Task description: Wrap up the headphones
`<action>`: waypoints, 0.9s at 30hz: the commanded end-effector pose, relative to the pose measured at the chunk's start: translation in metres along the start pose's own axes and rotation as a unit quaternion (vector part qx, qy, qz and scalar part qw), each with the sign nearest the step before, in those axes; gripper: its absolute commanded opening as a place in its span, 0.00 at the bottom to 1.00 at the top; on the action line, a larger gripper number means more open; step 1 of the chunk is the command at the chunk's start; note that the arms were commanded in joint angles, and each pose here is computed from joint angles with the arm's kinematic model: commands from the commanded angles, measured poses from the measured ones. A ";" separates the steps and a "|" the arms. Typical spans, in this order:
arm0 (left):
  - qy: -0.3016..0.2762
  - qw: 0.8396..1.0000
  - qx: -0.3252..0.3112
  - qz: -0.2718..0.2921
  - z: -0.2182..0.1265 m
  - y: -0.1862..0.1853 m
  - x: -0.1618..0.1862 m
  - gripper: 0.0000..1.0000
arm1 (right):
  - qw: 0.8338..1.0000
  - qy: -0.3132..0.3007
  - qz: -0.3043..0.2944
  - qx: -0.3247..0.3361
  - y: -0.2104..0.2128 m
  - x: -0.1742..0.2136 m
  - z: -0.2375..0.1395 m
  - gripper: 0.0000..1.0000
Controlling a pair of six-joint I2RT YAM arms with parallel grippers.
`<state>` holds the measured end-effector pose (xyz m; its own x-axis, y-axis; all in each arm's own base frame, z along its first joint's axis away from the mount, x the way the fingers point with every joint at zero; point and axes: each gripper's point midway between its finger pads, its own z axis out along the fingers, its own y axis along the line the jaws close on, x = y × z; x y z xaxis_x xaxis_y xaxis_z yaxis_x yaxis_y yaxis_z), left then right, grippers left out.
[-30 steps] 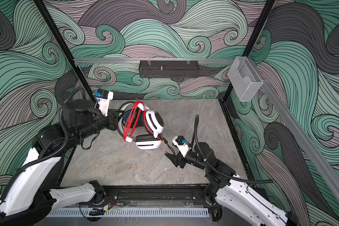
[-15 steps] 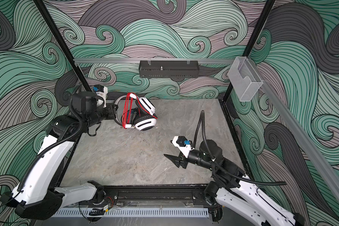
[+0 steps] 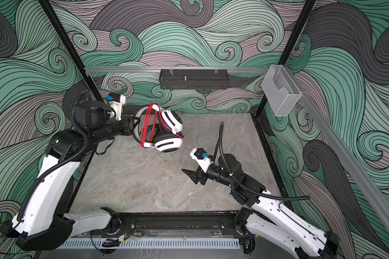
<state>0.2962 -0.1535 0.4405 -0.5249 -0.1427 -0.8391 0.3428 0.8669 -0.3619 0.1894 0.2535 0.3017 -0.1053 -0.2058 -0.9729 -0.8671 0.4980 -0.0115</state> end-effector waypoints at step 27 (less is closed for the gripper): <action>-0.009 0.981 0.187 -0.055 -0.027 -0.075 -0.014 0.00 | 0.994 -0.080 0.035 0.060 -0.048 -0.073 0.029 0.79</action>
<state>0.2690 -0.1992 0.4528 -0.6213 -0.1788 -0.7629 0.4771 0.6860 -0.5494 0.2400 0.2747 0.3425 -0.1155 -0.0923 -0.9890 -0.8309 0.5546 0.0452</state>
